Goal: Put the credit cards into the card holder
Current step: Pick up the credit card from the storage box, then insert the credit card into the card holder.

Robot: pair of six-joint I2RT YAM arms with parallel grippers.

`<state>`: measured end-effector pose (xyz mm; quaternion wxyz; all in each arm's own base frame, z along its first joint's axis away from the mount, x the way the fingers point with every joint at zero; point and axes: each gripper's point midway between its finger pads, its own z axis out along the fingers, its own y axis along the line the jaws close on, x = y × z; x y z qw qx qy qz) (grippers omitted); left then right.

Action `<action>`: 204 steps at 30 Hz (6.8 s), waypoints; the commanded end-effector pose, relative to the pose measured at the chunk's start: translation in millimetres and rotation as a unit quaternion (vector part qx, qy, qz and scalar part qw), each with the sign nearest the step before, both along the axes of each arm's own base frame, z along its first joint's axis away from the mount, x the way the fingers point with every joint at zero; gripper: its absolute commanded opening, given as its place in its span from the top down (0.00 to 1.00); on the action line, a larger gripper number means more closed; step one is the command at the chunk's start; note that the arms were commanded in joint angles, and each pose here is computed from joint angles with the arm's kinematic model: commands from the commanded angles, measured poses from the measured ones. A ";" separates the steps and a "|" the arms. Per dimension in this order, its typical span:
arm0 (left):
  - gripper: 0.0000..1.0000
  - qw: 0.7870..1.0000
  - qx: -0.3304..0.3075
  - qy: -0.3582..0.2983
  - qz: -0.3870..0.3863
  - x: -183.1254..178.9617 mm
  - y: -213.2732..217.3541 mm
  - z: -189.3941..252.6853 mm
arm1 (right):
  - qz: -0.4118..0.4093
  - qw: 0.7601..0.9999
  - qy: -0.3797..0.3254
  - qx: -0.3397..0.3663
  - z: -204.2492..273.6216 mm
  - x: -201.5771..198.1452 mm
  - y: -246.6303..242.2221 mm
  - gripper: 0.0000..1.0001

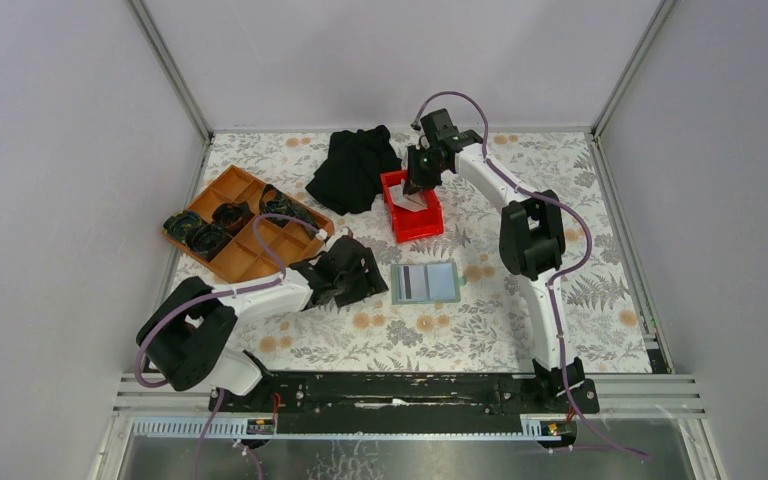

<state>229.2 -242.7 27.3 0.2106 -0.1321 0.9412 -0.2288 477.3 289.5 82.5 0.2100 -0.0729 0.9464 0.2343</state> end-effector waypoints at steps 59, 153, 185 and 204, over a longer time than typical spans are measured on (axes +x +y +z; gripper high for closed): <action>0.21 0.999 0.026 0.039 -0.005 -35.2 10.5 -19.9 | -0.029 0.975 -0.113 -0.191 31.4 6.6 -54.2 0.88; 0.24 0.832 -0.332 -0.209 -0.391 -24.7 -45.3 203.0 | 0.265 0.928 0.026 0.260 174.0 -294.3 -13.0 1.00; 1.00 0.918 -0.292 -0.165 -0.212 31.1 -29.2 138.8 | 0.139 0.980 -0.006 0.139 116.8 -230.9 -38.5 0.57; 1.00 0.957 -0.232 -0.150 -0.086 48.7 -92.4 77.3 | -0.053 0.995 -0.001 -0.082 6.8 -198.5 -114.2 1.00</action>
